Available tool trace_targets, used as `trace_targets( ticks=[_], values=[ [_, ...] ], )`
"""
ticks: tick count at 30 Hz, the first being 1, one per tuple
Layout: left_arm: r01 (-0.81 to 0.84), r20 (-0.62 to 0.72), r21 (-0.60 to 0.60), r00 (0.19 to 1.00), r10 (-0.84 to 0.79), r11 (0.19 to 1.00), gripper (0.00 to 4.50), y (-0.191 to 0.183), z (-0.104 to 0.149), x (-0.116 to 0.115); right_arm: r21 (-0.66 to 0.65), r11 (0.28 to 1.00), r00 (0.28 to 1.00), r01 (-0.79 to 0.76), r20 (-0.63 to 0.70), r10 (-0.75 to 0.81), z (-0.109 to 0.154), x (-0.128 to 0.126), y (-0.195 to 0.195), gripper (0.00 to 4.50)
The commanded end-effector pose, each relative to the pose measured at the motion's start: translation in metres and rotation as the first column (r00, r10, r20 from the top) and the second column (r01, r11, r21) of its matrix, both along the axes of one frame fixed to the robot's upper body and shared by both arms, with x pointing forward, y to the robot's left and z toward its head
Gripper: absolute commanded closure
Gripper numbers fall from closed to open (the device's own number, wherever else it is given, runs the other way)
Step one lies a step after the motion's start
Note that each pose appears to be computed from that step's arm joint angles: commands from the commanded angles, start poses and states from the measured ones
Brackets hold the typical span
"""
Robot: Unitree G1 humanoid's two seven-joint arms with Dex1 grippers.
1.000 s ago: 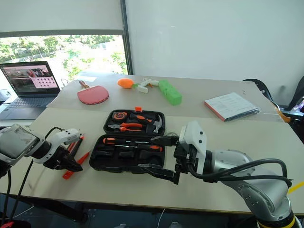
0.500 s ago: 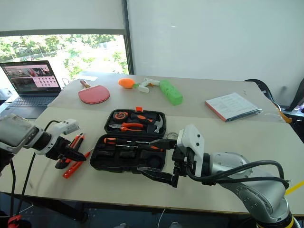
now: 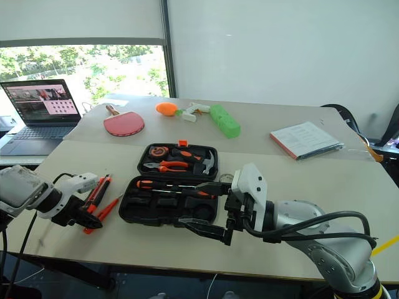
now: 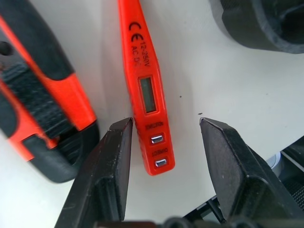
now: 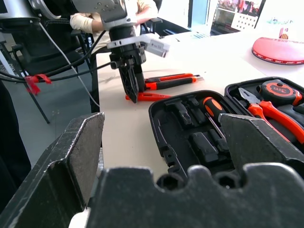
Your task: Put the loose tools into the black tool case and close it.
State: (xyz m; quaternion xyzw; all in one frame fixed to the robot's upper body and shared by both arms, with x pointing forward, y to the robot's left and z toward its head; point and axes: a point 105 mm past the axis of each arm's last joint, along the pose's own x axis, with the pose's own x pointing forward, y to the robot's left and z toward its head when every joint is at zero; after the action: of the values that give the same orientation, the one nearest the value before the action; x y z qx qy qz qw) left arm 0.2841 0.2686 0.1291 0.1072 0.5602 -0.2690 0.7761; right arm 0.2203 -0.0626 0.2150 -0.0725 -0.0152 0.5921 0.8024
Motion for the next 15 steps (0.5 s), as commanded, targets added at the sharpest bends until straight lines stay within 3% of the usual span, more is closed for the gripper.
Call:
trace_targets(
  ticks=[1,5,8,11,15],
  values=[
    [0.018,0.011,0.014,1.0,-0.018,1.0,2.08,-0.004,-0.005,0.006,0.021,1.0,0.999,-0.015,0.037,0.014,0.006,-0.005,0.004,0.0],
    [0.02,0.009,0.032,1.0,-0.021,0.999,2.08,-0.006,-0.012,0.011,0.023,1.0,0.999,-0.009,0.038,0.008,0.006,-0.004,0.004,0.0],
    [0.017,0.009,0.032,1.0,-0.017,0.999,2.73,-0.007,-0.013,0.015,0.024,1.0,0.999,-0.005,0.038,0.004,0.006,-0.004,0.003,0.0],
    [0.011,0.006,0.03,1.0,-0.011,1.0,3.97,-0.008,-0.014,0.016,0.025,1.0,0.999,0.0,0.039,-0.001,0.007,-0.004,0.002,0.0],
    [0.007,0.001,0.034,1.0,-0.007,0.999,4.09,-0.005,-0.015,0.017,0.023,1.0,0.999,0.001,0.037,-0.002,0.006,-0.005,0.001,0.0]
  ],
)
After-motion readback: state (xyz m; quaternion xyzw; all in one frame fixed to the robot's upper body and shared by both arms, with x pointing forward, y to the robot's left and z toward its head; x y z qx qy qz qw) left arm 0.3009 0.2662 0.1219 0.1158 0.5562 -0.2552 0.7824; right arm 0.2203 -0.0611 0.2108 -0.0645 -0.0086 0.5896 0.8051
